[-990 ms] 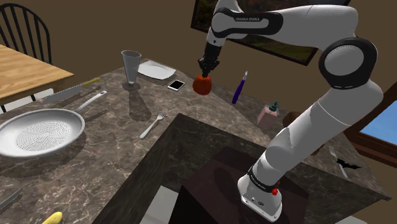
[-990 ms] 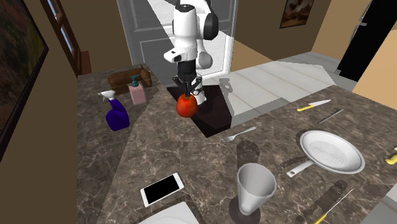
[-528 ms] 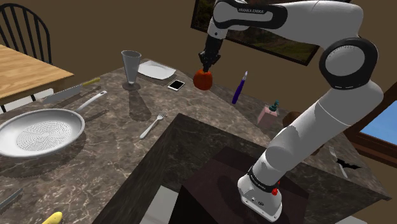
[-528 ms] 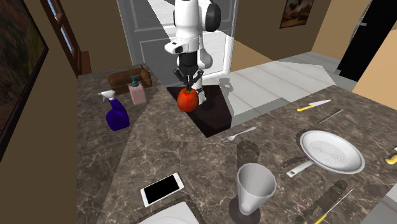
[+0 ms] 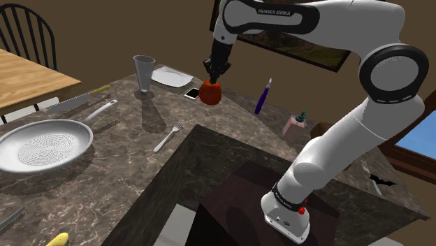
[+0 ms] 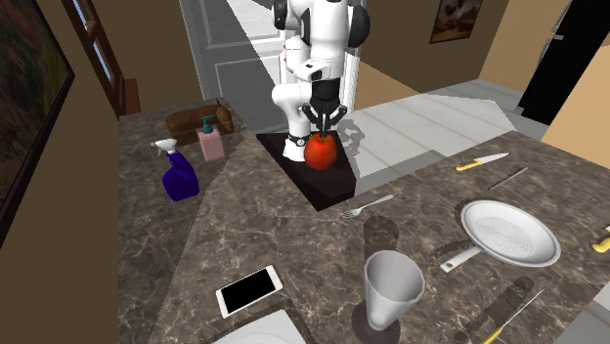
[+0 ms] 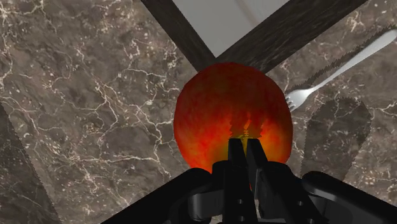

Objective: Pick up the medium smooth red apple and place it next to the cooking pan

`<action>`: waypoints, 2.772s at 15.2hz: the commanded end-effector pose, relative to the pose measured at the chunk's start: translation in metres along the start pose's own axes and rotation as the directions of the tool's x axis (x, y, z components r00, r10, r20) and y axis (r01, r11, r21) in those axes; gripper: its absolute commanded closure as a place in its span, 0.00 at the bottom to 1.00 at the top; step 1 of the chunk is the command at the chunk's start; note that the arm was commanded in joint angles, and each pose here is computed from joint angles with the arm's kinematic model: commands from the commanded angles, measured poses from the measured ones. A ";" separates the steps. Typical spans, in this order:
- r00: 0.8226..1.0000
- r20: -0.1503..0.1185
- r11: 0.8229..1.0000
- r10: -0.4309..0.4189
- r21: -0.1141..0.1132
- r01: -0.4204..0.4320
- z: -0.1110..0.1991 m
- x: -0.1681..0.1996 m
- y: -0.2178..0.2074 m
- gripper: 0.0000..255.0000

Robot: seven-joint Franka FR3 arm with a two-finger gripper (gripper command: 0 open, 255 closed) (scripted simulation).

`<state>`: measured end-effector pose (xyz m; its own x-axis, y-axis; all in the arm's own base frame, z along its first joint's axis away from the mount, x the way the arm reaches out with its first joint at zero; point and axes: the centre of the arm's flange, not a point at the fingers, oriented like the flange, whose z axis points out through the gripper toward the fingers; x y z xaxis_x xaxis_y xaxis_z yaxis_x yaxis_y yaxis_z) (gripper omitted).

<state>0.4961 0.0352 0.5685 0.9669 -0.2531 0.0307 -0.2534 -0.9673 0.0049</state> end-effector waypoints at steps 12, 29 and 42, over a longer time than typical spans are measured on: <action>1.000 0.000 1.000 0.002 0.000 -0.002 -0.008 -0.055 -0.162 1.00; 1.000 0.000 1.000 0.002 0.000 -0.002 0.005 -0.116 -0.336 1.00; 1.000 0.000 1.000 0.002 0.000 -0.002 0.073 -0.118 -0.337 1.00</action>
<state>0.4698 0.3902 0.4948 0.9665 -0.2547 0.0305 -0.2550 -0.9669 0.0054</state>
